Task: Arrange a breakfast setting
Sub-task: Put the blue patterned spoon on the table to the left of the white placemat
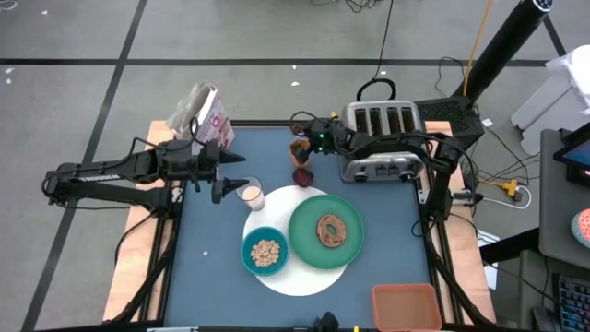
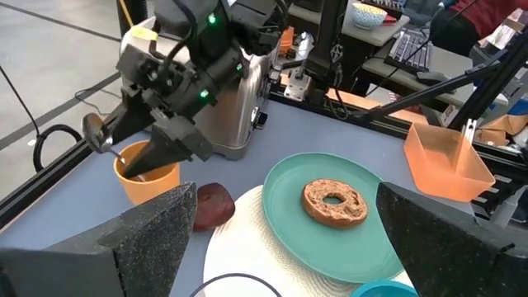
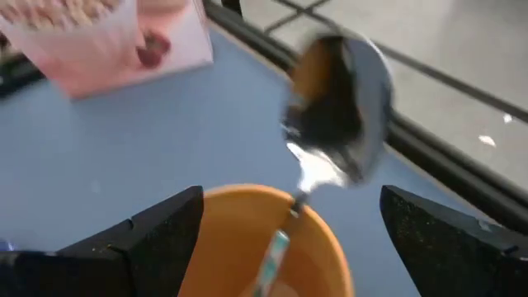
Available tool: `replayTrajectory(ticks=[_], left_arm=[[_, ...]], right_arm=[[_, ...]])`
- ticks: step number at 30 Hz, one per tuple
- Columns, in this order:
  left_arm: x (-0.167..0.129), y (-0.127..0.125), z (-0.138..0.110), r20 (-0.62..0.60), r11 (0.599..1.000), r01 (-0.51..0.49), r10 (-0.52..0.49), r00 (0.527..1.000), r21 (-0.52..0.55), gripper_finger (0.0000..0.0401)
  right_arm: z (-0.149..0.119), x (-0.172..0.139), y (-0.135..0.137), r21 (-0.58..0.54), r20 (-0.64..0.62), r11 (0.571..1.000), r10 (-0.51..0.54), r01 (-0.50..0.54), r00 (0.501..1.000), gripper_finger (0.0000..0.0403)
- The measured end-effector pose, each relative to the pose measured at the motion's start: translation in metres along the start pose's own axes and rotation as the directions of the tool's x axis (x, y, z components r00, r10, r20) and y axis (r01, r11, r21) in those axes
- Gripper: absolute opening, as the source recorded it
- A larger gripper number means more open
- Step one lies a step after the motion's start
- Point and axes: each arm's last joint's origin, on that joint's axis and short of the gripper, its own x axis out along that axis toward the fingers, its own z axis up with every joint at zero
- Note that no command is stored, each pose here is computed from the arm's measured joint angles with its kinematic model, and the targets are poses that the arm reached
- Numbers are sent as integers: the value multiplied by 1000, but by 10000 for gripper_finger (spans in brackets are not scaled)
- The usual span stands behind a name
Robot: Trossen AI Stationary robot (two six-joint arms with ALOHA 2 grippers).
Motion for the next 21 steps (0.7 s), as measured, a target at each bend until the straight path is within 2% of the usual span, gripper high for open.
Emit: replayTrajectory(ticks=[11,21], left_arm=[[0,0,0,-2,1000,0,0,1000,20,379],[0,0,0,-2,1000,-1,1,1000,20,379]], right_arm=[[3,2,-1,5,40,1000,-9,9,999,358],[-5,3,8,-11,1,1000,3,-3,1000,302]])
